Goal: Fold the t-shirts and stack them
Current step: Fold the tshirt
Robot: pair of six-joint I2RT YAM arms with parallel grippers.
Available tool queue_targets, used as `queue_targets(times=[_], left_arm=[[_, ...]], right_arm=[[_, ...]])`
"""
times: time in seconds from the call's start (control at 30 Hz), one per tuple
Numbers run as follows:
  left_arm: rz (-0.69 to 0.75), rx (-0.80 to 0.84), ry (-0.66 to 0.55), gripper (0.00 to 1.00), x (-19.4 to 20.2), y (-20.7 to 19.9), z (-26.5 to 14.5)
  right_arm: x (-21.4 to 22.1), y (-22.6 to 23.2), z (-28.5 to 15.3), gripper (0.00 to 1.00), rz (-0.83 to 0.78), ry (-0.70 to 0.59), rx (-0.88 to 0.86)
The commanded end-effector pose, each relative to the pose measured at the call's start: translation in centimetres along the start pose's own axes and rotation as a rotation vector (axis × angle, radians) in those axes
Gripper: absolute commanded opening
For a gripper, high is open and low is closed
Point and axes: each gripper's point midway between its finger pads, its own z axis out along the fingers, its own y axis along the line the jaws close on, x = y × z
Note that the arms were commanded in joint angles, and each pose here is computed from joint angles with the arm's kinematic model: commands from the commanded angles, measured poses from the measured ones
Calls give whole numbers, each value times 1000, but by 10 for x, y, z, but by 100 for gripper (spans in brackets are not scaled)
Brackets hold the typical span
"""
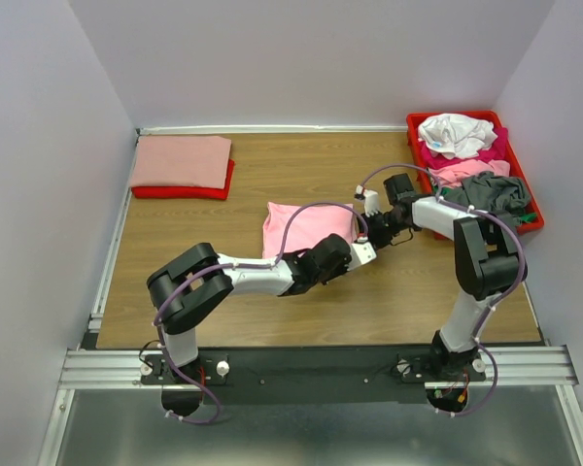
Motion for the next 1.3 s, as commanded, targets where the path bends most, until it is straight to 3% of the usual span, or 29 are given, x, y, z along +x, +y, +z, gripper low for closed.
queue_targets(times=[0.0,0.17,0.5,0.63,0.73,0.77,0.93,1.27], left_arm=[[-20,13,-20,9,-9,1,0],[-29,21,-30,9,-11,2,-1],[-45,24,-44,12,-16,2,-2],[-64,16,-57,25,-20,5,-6],[-75,23,-86,45,-27,5,-12],[-76,28,-87,47,-25,4,-14],[-79,63,-133,47,-36,1,-25],[-98,202,-171,47,-43,-26,-19]], right_arm=[[3,3,3,23,32,22,-42],[1,14,0,0,27,8,-91],[5,52,-17,0,2,-30,-236],[1,50,-19,0,-9,-36,-215],[5,46,-17,1,-2,-23,-199],[6,45,-16,1,2,-20,-197],[12,31,-12,0,28,12,-130],[26,35,-5,0,55,54,-178]])
